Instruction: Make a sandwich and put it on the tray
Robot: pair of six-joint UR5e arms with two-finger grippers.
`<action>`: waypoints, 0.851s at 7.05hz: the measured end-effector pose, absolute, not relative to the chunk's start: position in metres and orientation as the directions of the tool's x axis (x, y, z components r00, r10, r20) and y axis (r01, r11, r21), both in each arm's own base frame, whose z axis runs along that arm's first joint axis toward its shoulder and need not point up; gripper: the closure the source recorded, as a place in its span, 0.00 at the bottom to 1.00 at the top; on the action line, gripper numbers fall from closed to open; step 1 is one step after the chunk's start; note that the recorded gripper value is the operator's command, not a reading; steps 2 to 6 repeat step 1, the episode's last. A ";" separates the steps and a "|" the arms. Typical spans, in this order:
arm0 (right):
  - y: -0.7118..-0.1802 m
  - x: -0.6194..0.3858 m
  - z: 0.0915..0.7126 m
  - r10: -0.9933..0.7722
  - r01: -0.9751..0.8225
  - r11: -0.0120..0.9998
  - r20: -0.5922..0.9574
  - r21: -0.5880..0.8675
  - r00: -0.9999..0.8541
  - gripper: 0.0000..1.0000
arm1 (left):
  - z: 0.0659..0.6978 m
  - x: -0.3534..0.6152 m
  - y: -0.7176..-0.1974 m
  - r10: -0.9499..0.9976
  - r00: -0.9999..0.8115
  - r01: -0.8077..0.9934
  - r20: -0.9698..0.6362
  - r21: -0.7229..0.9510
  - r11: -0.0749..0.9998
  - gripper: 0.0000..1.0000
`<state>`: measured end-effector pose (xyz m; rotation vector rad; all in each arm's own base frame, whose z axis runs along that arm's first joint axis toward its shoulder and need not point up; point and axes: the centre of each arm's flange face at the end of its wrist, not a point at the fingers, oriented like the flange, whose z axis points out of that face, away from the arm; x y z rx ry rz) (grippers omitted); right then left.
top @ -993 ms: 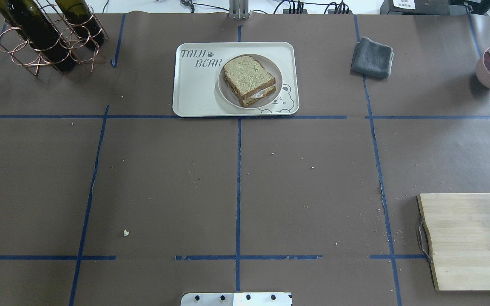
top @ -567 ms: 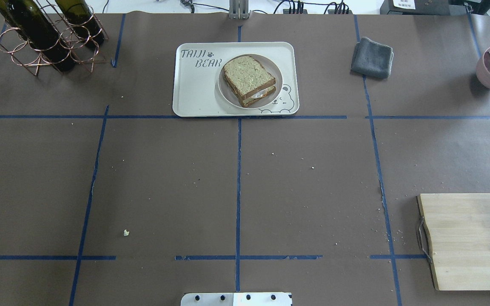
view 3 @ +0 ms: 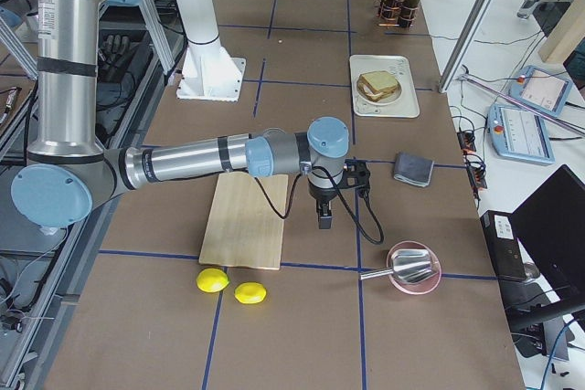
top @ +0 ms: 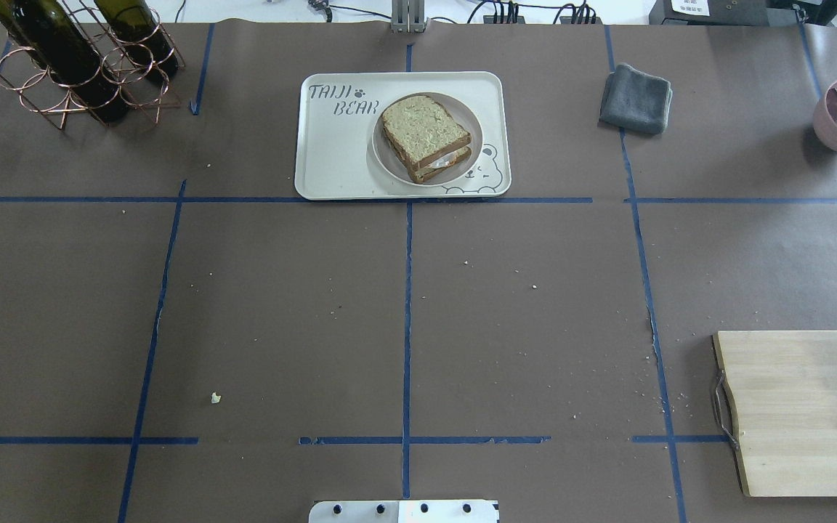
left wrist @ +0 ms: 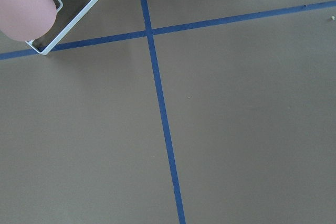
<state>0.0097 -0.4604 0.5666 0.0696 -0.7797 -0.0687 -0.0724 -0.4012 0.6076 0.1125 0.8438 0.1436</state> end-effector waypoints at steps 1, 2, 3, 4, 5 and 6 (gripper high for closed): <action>-0.460 0.010 0.567 -0.089 0.038 0.995 0.697 0.088 0.712 0.00 | 0.607 -0.072 -0.404 0.173 0.656 -0.081 -0.735 0.158 0.984 0.00; -0.460 0.010 0.567 -0.089 0.038 0.995 0.697 0.088 0.712 0.00 | 0.607 -0.072 -0.404 0.173 0.656 -0.081 -0.735 0.158 0.984 0.00; -0.460 0.010 0.567 -0.089 0.038 0.995 0.697 0.088 0.712 0.00 | 0.607 -0.072 -0.404 0.173 0.656 -0.081 -0.735 0.158 0.984 0.00; -0.460 0.010 0.567 -0.089 0.038 0.995 0.697 0.088 0.712 0.00 | 0.607 -0.072 -0.404 0.173 0.656 -0.081 -0.735 0.158 0.984 0.00; -0.460 0.010 0.567 -0.089 0.038 0.995 0.697 0.088 0.712 0.00 | 0.607 -0.072 -0.404 0.173 0.656 -0.081 -0.735 0.158 0.984 0.00; -0.460 0.010 0.567 -0.089 0.038 0.995 0.697 0.088 0.712 0.00 | 0.607 -0.072 -0.404 0.173 0.656 -0.081 -0.735 0.158 0.984 0.00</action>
